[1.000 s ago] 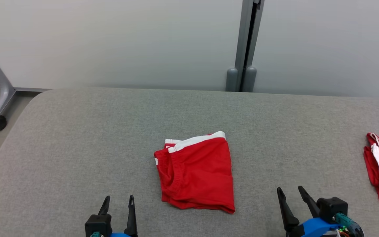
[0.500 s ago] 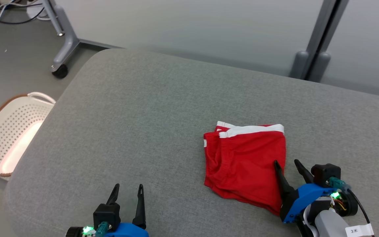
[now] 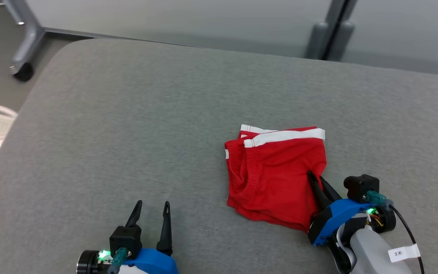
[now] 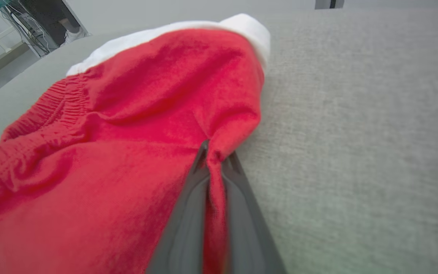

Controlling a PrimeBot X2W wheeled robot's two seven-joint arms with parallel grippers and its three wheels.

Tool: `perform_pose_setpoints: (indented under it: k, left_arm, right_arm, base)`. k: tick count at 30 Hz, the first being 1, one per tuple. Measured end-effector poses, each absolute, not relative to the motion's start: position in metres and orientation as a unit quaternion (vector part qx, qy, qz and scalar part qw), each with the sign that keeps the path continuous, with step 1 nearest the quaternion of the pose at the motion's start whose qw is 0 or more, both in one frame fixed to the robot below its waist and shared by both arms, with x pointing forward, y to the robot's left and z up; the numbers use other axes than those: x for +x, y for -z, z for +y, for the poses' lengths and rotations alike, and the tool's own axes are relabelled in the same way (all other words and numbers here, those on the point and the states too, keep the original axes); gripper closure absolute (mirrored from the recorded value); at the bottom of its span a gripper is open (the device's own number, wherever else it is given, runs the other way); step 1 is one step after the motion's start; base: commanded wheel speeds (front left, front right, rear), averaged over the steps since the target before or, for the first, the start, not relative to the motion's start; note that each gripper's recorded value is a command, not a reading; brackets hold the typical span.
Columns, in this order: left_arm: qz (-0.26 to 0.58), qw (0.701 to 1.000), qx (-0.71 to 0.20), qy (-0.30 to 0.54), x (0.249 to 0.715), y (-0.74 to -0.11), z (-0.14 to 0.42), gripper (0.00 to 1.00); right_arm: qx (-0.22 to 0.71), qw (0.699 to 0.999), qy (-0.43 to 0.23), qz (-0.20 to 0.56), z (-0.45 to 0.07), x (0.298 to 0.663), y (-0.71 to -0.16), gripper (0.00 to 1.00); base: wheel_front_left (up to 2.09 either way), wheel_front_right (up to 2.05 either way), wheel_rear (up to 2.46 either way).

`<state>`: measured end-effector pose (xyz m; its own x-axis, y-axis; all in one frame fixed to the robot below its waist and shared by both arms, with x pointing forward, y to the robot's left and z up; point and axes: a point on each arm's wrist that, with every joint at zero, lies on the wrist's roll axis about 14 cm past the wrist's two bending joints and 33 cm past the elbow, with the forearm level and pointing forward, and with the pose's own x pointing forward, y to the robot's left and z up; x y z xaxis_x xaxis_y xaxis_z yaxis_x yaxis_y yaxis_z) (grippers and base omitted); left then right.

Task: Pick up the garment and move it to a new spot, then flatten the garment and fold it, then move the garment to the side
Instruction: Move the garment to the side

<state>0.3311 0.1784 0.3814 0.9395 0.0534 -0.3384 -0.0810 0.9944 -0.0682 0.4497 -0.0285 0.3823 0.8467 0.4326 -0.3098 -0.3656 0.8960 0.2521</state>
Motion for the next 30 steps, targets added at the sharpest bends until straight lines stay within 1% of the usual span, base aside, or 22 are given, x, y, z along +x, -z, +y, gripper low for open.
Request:
perform_pose_setpoints:
  k: [3, 4, 5, 6, 11, 16, 19, 22, 25, 27, 30]
  left_arm:
    - [0.173, 0.984, -0.040, 0.023, 0.351, -0.377, 0.145, 0.00]
    - [0.173, 0.984, -0.040, 0.023, 0.351, -0.377, 0.145, 0.00]
    - [0.173, 0.983, -0.040, 0.044, 0.358, -0.377, 0.132, 0.00]
    - [0.174, 0.980, -0.041, 0.088, 0.371, -0.374, 0.105, 0.00]
    - [0.168, 0.965, -0.049, 0.197, 0.396, -0.373, 0.030, 0.00]
    - [0.162, 0.941, -0.051, 0.292, 0.400, -0.373, -0.037, 0.00]
    - [0.159, 0.926, -0.051, 0.338, 0.396, -0.374, -0.070, 0.00]
    - [0.144, 0.913, -0.047, 0.379, 0.393, -0.383, -0.096, 0.00]
    - [0.137, 0.906, -0.046, 0.399, 0.393, -0.388, -0.109, 0.00]
    - [0.142, 0.904, -0.046, 0.401, 0.392, -0.385, -0.110, 0.00]
    - [0.152, 0.905, -0.042, 0.395, 0.392, -0.377, -0.104, 0.00]
  right_arm:
    - [0.094, 0.965, -0.171, 0.176, -0.062, 0.443, -0.383, 1.00]
    - [0.094, 0.965, -0.171, 0.176, -0.062, 0.443, -0.383, 1.00]
    - [0.094, 0.968, -0.158, 0.172, -0.074, 0.442, -0.385, 1.00]
    - [0.095, 0.973, -0.127, 0.167, -0.100, 0.435, -0.387, 1.00]
    - [0.100, 0.981, -0.043, 0.158, -0.165, 0.409, -0.392, 1.00]
    - [0.107, 0.983, 0.041, 0.142, -0.220, 0.375, -0.403, 1.00]
    - [0.109, 0.982, 0.081, 0.134, -0.243, 0.354, -0.409, 1.00]
    - [0.109, 0.980, 0.114, 0.118, -0.264, 0.340, -0.420, 1.00]
    - [0.096, 0.981, 0.127, 0.112, -0.274, 0.335, -0.424, 1.00]
    - [0.085, 0.982, 0.123, 0.118, -0.274, 0.336, -0.422, 1.00]
    - [0.045, 0.986, 0.105, 0.121, -0.275, 0.351, -0.428, 1.00]
  base:
    - [0.00, 0.00, 0.00]
    - [0.00, 0.00, 0.00]
    - [0.00, 0.00, 0.00]
    - [0.00, 0.00, 0.00]
    - [0.00, 0.00, 0.00]
    - [0.00, 0.00, 0.00]
    - [0.00, 0.00, 0.00]
    - [0.00, 0.00, 0.00]
    - [0.00, 0.00, 0.00]
    - [0.00, 0.00, 0.00]
    - [0.00, 0.00, 0.00]
